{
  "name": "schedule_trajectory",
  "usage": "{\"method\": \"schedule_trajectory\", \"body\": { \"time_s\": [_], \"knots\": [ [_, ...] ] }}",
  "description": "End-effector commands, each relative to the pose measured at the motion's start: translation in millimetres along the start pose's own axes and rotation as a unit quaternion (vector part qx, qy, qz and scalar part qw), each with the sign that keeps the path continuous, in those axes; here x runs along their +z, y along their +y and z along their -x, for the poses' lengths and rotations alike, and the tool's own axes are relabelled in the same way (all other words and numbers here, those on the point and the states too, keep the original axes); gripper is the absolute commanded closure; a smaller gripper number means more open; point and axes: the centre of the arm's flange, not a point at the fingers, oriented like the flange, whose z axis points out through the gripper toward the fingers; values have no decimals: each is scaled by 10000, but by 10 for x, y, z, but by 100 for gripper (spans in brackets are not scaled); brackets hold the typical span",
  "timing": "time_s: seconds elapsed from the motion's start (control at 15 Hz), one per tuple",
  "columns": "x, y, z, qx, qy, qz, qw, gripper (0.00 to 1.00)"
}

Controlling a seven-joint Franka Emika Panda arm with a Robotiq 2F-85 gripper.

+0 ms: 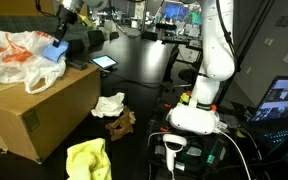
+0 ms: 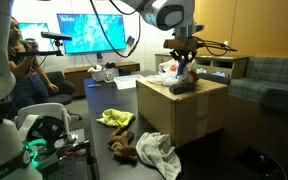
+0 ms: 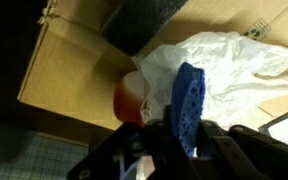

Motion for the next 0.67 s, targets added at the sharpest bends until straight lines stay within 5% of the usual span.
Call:
{"method": "schedule_trajectory", "body": {
  "time_s": [0.0, 0.33, 0.6],
  "knots": [
    [-430, 48, 190, 79, 529, 180, 9984, 96],
    [-666, 439, 730, 1427, 1006, 477, 9835, 96],
    [-762, 720, 1421, 2517, 1277, 460, 9582, 96]
  ]
}}
